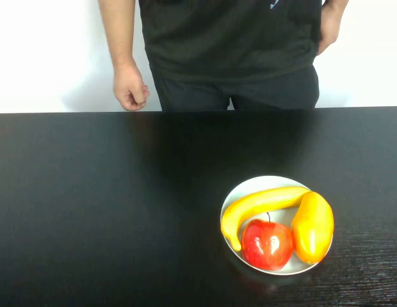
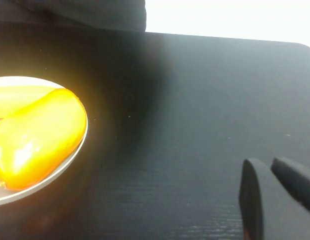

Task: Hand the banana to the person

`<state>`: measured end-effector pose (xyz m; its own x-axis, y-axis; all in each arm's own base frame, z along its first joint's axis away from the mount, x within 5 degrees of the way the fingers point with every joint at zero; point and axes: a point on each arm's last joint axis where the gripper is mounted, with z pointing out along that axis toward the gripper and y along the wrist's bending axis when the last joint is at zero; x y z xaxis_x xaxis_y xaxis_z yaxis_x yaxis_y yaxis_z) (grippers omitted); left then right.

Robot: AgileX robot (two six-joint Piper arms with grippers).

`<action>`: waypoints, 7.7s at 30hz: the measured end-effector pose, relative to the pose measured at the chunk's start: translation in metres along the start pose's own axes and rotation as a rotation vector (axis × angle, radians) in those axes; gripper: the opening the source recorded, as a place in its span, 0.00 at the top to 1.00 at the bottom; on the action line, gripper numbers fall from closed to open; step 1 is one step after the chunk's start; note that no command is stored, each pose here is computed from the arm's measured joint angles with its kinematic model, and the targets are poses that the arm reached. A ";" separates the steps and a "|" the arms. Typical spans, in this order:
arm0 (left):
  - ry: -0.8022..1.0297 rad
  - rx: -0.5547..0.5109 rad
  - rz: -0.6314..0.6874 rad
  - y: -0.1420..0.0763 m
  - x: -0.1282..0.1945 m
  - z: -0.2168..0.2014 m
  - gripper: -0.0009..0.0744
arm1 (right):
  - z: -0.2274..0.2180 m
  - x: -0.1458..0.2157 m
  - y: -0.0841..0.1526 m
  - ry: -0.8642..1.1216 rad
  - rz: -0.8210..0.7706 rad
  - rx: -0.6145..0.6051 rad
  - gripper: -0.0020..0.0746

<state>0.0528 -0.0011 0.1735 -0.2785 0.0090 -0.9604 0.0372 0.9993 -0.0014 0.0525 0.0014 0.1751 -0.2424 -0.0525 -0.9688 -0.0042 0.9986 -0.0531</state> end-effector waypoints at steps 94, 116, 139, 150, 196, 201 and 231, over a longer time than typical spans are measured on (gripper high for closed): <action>0.000 0.000 0.000 0.000 0.000 0.000 0.99 | 0.101 -0.187 0.047 0.783 -0.143 -0.470 0.98; 0.002 0.000 0.000 0.000 0.000 0.000 0.99 | 0.265 -0.157 0.178 0.623 -1.141 -0.935 0.42; 0.002 0.000 0.000 0.000 0.000 0.000 0.99 | 0.303 -0.115 0.193 0.654 -1.256 -0.998 0.42; 0.002 0.000 0.000 0.000 0.000 0.000 0.99 | 0.314 -0.096 0.195 0.676 -1.253 -0.998 0.42; 0.002 -0.001 0.002 0.000 0.000 0.000 0.99 | 0.133 -0.322 0.102 0.529 -0.874 -0.438 0.98; 0.002 -0.001 0.002 0.000 0.000 0.000 0.99 | 0.140 -0.324 0.130 0.494 -0.954 -0.503 0.98; 0.002 -0.001 0.002 0.000 0.000 0.000 0.99 | 0.214 -0.289 0.212 0.570 -1.048 -0.561 0.33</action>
<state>0.0528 -0.0010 0.1733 -0.2799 0.0108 -0.9600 0.0369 0.9993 0.0005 0.3288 0.2264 0.3918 -0.2495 -0.9253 -0.2856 -0.8048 0.3622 -0.4703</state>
